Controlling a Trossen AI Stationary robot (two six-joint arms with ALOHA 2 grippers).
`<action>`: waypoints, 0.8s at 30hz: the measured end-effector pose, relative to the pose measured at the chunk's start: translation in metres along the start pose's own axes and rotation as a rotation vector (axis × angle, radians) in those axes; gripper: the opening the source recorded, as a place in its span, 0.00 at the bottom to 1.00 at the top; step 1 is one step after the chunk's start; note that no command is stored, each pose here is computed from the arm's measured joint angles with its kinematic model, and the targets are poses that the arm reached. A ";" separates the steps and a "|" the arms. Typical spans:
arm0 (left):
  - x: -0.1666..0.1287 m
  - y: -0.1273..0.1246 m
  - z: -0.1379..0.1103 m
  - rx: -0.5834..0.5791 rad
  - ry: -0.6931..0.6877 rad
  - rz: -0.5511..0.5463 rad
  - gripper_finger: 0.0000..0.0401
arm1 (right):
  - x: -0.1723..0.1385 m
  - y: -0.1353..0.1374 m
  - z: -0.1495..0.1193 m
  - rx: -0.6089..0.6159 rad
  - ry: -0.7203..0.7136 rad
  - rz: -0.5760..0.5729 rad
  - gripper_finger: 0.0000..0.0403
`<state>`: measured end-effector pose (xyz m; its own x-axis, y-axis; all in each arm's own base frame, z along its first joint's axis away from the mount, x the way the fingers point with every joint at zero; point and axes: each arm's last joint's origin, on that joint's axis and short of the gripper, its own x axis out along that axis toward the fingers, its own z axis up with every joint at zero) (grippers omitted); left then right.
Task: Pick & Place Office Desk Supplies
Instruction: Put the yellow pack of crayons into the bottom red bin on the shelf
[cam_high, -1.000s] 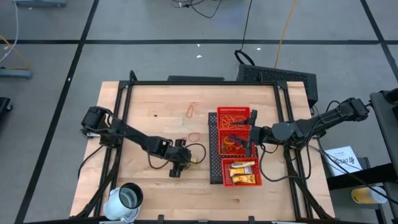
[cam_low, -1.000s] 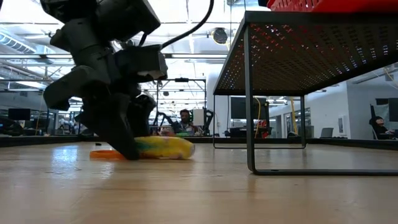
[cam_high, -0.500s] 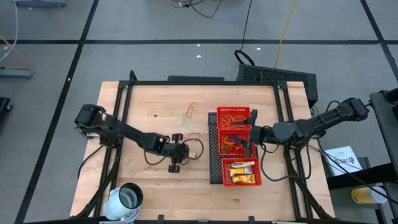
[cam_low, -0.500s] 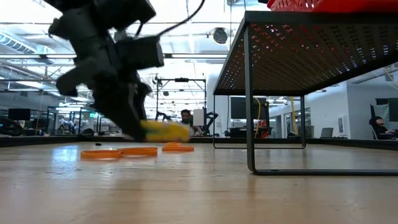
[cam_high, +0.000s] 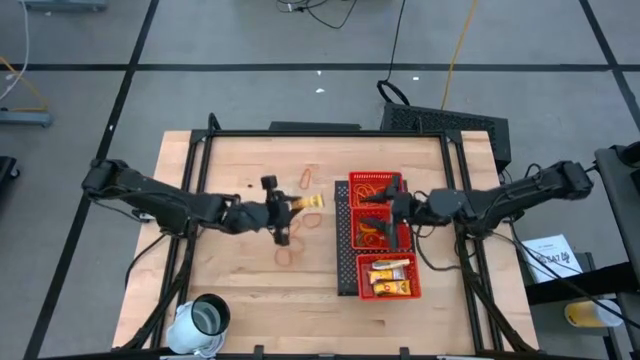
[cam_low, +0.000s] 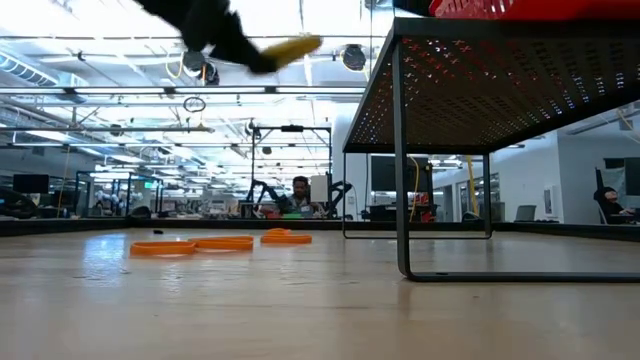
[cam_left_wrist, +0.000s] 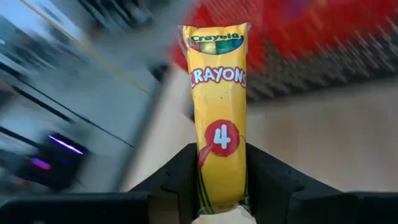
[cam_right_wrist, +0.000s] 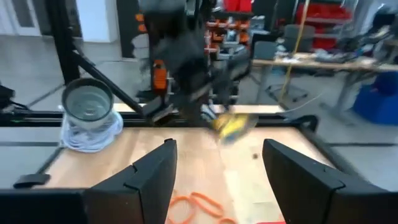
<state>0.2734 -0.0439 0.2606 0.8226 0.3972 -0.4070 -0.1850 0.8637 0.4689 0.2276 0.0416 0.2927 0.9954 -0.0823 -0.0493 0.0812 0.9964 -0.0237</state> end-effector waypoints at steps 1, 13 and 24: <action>-0.001 0.003 0.005 0.021 -0.040 0.037 0.31 | 0.003 -0.002 -0.001 0.011 0.006 0.002 0.57; 0.016 0.000 0.062 0.014 -0.202 -0.061 0.31 | 0.004 -0.007 0.008 -0.188 -0.061 -0.029 0.56; 0.047 -0.020 0.098 0.143 -0.035 -0.178 0.32 | -0.009 0.005 0.007 -0.239 -0.006 0.048 0.58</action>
<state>0.3686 -0.0723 0.3088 0.8538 0.2294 -0.4673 0.0410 0.8653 0.4996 0.2189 0.0474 0.2998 0.9982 -0.0344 -0.0496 0.0205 0.9661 -0.2572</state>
